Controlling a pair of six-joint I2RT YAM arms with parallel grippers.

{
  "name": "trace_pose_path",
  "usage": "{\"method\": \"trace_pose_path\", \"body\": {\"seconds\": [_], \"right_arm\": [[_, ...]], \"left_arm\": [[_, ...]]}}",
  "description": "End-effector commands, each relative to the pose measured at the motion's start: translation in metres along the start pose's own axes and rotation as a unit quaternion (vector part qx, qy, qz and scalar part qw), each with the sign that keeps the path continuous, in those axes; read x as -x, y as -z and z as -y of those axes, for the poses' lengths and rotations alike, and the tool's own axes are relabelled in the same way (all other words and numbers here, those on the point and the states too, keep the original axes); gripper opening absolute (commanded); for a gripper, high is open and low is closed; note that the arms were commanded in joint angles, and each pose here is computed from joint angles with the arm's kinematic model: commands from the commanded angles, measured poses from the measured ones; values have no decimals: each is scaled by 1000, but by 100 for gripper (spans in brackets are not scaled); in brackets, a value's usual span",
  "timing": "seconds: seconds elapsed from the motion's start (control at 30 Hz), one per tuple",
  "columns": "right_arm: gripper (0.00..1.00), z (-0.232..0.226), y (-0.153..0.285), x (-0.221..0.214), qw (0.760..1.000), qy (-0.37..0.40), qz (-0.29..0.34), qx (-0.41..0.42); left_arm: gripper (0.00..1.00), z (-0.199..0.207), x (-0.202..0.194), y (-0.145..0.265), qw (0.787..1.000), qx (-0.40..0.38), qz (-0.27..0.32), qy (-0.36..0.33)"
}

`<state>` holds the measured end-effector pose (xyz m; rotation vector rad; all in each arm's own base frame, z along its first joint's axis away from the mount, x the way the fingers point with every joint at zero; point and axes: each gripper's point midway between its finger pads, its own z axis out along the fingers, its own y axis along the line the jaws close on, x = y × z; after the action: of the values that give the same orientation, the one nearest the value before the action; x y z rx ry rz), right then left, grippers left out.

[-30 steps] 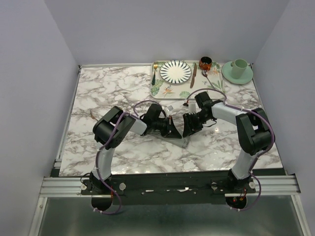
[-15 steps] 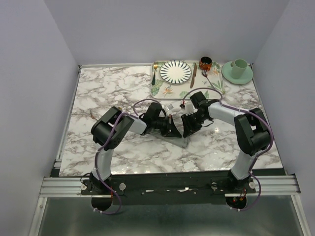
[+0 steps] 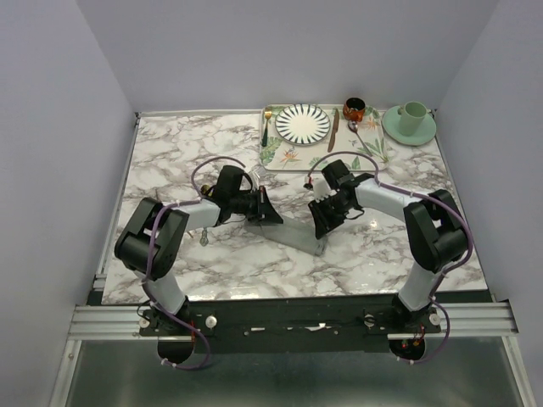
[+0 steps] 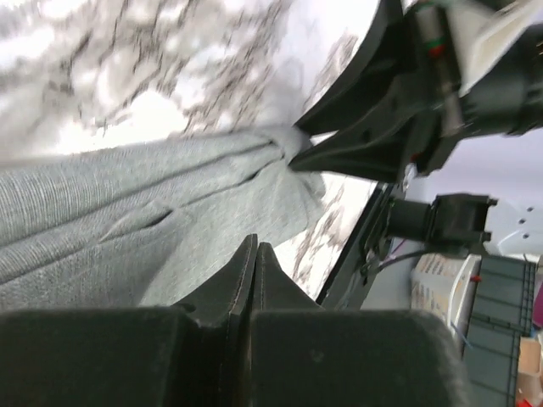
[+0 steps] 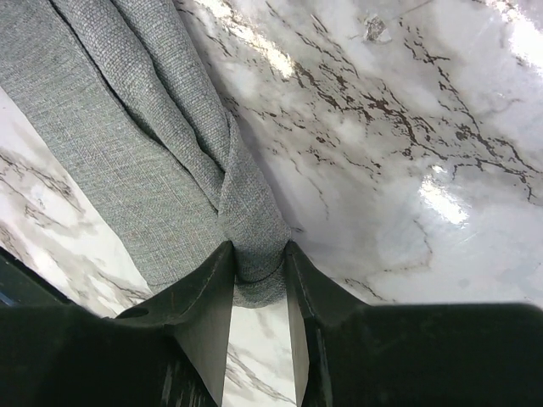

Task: Fold the napkin into a case and place the utensils inside
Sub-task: Stuff the top corner of the smaller-rectangle-folded napkin into the folded napkin.

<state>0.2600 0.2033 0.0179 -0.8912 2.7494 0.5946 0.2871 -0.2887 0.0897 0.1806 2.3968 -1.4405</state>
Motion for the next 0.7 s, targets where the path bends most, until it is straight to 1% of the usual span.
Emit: {"method": "trace_pose_path", "body": {"seconds": [0.0,0.1,0.13,0.2,0.23,0.3,0.43,0.47,0.57,0.67], "right_arm": [[38,18,-13,-37,997,26,-63,-46],[38,14,-12,-38,997,38,-62,-36],[38,12,-11,-38,997,41,-61,-33],[40,2,-9,-35,997,48,-54,-10],[41,-2,-3,-31,998,51,-47,-4],[45,-10,5,-24,997,60,-38,13],[50,-12,27,-1,997,79,-21,8],[50,-14,36,14,996,86,0,12],[50,-19,50,34,995,94,29,29],[49,-19,52,40,995,92,34,32]], "left_arm": [[2,-17,-28,-7,999,-2,-43,16],[0,-38,-31,-21,998,7,-51,35],[0,-51,-38,-27,997,15,-63,50],[0,-59,-37,-34,996,18,-71,56],[0,-68,-44,-37,994,26,-83,64],[0,-71,-42,-40,994,28,-88,60],[0,-79,-46,-40,993,42,-95,58],[0,-80,-47,-40,993,43,-96,56],[0,-82,-49,-39,992,46,-100,53],[0,-81,-48,-38,993,47,-100,47]]}}
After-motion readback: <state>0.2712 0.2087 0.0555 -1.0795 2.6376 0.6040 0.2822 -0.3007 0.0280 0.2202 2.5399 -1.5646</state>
